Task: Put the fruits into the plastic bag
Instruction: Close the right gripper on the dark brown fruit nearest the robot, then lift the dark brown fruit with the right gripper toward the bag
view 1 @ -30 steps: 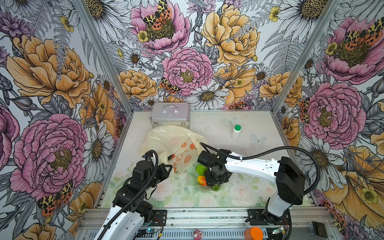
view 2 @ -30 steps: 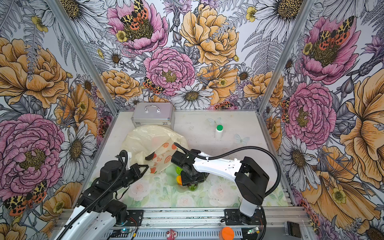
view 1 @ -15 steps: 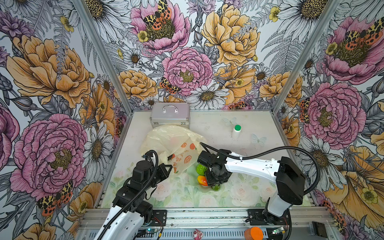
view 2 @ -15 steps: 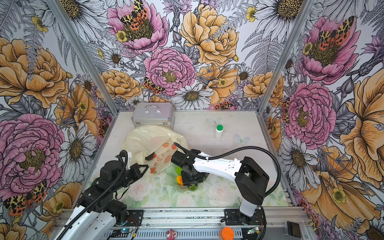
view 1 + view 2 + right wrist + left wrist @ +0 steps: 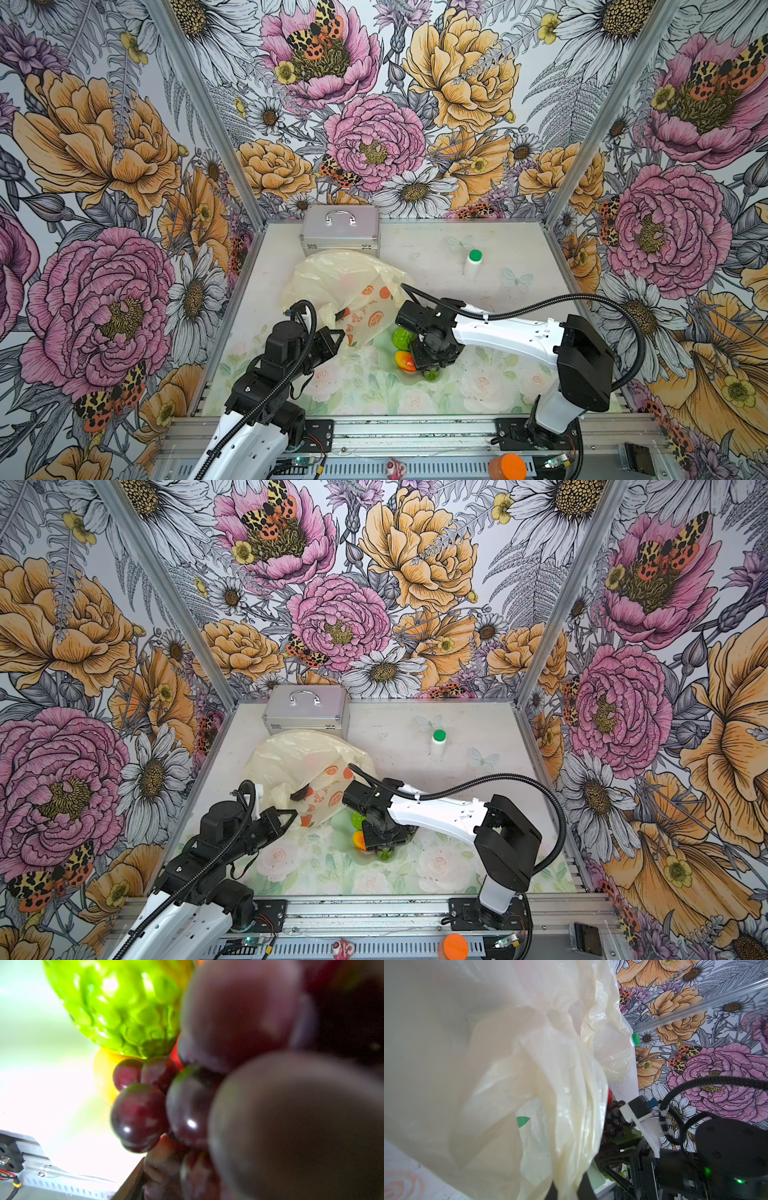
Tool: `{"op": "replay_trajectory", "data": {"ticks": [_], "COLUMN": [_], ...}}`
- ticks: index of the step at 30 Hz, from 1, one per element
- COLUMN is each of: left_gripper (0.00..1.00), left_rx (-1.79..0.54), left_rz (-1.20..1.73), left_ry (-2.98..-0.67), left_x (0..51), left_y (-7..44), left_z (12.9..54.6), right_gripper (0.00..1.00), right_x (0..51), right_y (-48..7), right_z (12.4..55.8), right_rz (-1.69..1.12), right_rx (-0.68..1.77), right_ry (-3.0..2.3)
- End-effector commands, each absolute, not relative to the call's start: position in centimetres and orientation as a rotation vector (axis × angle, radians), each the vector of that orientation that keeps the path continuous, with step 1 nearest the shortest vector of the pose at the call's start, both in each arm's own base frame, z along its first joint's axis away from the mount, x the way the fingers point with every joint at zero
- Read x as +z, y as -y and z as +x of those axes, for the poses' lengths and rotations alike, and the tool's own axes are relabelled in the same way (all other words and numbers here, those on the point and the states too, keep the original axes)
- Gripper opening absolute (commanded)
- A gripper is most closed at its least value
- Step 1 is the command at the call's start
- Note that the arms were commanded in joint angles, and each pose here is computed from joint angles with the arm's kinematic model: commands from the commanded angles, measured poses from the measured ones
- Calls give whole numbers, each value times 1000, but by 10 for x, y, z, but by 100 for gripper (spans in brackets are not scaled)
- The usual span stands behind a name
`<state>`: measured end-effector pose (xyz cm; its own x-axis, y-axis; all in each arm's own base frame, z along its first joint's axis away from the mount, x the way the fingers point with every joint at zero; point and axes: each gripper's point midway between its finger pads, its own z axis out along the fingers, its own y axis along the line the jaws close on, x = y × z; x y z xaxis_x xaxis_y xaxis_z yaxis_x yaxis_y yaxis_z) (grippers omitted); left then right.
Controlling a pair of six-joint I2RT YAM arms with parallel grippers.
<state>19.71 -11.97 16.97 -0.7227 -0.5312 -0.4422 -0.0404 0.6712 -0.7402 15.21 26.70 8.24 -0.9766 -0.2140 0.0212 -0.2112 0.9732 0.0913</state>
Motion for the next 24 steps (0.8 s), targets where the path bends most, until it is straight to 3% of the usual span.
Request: {"op": "replay_trajectory", "data": {"ticks": [1, 13, 24], "left_gripper": [0, 0, 0], "left_rx": [-965, -964, -968], "left_rz": [-415, -414, -410], "left_ry": [-2215, -2213, -2216], "left_x": [169, 170, 169], "left_y": [120, 120, 121], "left_z": [198, 198, 197], "right_gripper": [51, 51, 51], "right_x": [95, 116, 154], "right_y": [-270, -276, -287], "right_z": [154, 153, 161], "right_rz": [331, 316, 176], "right_rx": [-207, -376, -725], "right_ry": [3120, 3134, 3117]}}
